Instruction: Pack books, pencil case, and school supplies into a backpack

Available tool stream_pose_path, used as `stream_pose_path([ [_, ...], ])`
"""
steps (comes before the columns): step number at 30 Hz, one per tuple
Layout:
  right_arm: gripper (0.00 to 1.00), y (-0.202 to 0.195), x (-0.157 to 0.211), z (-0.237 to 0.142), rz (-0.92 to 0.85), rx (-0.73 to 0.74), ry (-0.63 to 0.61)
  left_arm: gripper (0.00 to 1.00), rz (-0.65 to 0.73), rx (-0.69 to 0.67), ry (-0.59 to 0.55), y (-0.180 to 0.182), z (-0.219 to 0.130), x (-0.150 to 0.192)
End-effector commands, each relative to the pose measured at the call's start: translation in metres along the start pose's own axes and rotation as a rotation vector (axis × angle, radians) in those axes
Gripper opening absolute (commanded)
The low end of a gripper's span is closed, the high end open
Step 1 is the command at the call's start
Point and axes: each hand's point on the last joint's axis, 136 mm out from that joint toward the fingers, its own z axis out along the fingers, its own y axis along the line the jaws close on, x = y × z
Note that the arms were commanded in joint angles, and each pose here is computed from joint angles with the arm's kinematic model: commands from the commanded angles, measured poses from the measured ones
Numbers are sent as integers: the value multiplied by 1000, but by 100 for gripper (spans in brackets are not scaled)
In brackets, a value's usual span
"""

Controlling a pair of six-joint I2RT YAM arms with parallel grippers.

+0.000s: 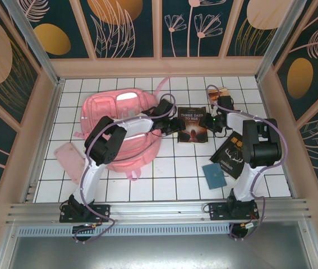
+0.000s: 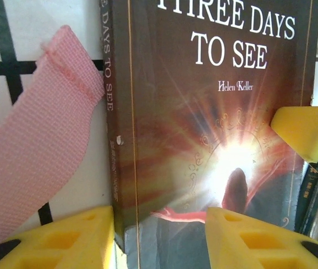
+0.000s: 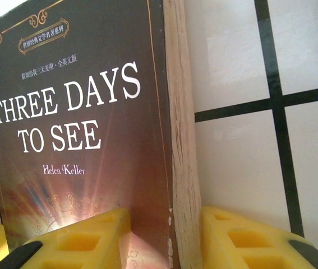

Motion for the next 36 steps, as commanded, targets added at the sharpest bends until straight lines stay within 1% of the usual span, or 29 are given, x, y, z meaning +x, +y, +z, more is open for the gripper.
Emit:
stream_pose_path([
  [1,36,21,16,1,-8,-103,57,47,57,231,48,-55,-9,2],
  [4,36,22,14,-1,-6,-104,47,44,77,281,25,-71,-27,-5],
  [7,36,24,12,-3,-11,-114,40,43,77,289,7,-73,-37,-9],
  [10,36,27,9,-6,-17,-121,31,40,53,286,21,-66,-34,-6],
  [14,35,32,10,-6,-18,-148,34,37,-8,366,48,-69,-29,1],
  [22,35,36,10,-6,-11,-177,38,36,-85,391,39,-67,-24,-3],
  [27,35,37,11,-6,-9,-184,39,33,-112,428,22,-71,-25,-7],
  [29,34,37,12,-6,-9,-185,42,31,-111,419,14,-70,-24,-8],
  [31,33,37,11,-6,-11,-183,41,29,-109,379,4,-63,-23,-10],
  [36,35,34,6,-10,-14,-153,15,14,-91,281,-39,-44,-30,-15],
])
